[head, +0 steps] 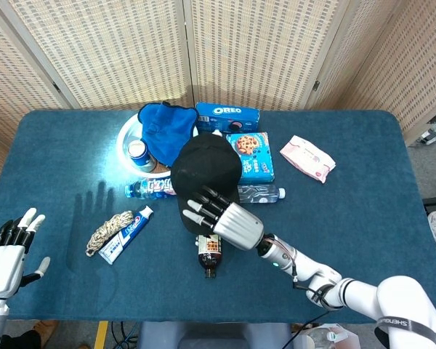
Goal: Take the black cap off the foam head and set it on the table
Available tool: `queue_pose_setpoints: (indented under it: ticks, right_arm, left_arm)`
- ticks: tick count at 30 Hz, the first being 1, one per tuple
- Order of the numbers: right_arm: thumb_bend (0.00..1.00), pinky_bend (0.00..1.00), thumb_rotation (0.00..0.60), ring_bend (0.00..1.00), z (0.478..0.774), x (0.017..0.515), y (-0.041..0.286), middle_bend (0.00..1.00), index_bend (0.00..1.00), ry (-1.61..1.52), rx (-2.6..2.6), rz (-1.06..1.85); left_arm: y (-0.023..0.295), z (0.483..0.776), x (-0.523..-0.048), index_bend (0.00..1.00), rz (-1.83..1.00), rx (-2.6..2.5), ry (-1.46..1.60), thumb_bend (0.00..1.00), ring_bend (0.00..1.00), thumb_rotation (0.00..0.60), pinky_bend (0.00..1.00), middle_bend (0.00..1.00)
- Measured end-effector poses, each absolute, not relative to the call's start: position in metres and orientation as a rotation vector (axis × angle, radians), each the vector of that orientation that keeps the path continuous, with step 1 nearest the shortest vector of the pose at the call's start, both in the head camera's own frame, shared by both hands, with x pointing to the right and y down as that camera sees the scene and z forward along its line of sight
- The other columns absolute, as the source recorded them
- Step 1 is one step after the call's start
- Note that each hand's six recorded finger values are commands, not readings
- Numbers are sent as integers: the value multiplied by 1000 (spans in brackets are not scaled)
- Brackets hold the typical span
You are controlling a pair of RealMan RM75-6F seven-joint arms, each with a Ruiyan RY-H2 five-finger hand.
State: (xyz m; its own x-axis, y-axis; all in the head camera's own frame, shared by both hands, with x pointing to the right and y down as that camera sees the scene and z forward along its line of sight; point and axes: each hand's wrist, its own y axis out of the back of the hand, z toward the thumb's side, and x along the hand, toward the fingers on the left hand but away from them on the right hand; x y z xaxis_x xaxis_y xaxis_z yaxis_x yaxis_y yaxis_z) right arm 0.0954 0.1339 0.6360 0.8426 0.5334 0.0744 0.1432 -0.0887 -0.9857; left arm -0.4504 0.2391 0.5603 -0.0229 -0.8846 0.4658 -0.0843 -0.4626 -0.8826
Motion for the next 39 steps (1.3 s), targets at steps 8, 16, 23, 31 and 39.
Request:
queue_pose_setpoints:
  ticks: [8, 16, 23, 31, 39]
  right_arm:
    - [188, 94, 600, 76, 629, 92, 128, 253, 339, -572, -1644, 325]
    - [312, 94, 600, 101, 625, 91, 123, 297, 498, -588, -1630, 309]
    - [355, 94, 600, 118, 620, 89, 118, 336, 575, -610, -1622, 293]
    - [355, 94, 600, 161, 614, 87, 113, 407, 739, -639, -1590, 274]
    - [355, 94, 600, 223, 610, 88, 111, 483, 877, -670, -1591, 265]
  left_arm:
    - [239, 560, -450, 0, -1554, -1599, 1028, 293, 0, 600, 0, 0]
    - [239, 561, -450, 0, -1556, -1599, 1027, 293, 0, 600, 0, 0]
    - [239, 562, -451, 0, -1557, -1599, 1029, 293, 0, 600, 0, 0]
    - [239, 563, -451, 0, -1560, -1601, 1027, 293, 0, 600, 0, 0]
    - [240, 564, -452, 0, -1560, -1606, 1026, 293, 0, 600, 0, 0]
